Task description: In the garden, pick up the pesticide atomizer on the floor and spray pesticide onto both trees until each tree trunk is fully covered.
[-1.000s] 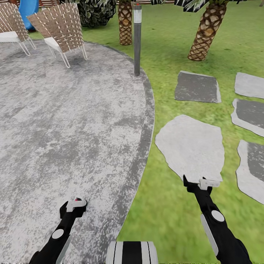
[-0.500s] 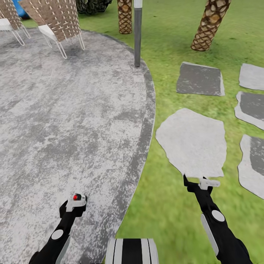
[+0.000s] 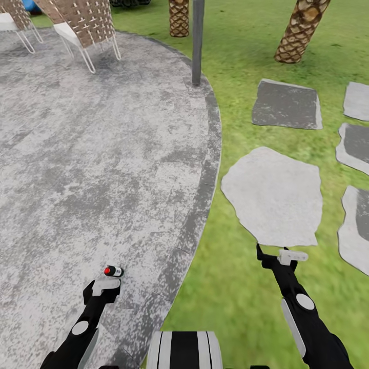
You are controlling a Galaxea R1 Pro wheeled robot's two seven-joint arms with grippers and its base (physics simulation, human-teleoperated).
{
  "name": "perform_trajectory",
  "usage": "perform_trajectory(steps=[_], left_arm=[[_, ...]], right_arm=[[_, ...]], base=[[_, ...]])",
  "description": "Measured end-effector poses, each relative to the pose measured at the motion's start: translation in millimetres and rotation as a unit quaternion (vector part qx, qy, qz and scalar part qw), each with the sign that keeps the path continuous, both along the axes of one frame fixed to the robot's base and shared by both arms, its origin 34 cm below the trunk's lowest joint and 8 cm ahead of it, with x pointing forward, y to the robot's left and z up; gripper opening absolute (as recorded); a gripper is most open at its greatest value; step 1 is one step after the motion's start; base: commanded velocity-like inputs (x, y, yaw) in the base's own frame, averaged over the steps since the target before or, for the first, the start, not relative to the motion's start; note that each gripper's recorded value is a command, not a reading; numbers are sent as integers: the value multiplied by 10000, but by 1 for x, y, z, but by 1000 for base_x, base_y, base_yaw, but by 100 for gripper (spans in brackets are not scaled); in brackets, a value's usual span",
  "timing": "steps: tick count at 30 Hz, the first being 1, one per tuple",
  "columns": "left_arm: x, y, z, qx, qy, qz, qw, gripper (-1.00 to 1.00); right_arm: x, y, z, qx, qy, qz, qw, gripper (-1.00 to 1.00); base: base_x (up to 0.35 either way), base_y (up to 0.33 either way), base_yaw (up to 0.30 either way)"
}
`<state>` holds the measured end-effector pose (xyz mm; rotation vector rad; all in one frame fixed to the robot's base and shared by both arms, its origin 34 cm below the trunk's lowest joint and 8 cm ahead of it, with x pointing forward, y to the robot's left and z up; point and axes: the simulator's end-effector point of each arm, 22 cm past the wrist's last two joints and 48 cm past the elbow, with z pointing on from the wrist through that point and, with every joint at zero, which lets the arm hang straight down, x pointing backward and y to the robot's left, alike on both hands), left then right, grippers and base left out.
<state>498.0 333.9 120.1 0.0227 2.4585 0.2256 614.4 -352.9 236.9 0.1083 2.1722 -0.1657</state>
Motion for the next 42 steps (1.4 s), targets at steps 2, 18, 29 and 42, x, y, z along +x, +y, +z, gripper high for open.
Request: perform_trajectory(steps=[2,18,29,42], left_arm=[[-1,0,-2,2,19,-4,10000,100],[-1,0,-1,3,8,9,10000,100],[10,-6,5,-39,-131,10,9999,100],[10,-10,4,-74,-125,36,9999,100]], right_arm=[[-1,0,-2,-1,20,1,10000,100],[-1,0,-3,-4,29,4,10000,100],[-3,-6,-4,-65,52,-4,10000,100],[-2,-18,0,-183,45,33,9998,100]], base=[[0,0,66],[65,0,6],[5,0,0],[0,0,0]])
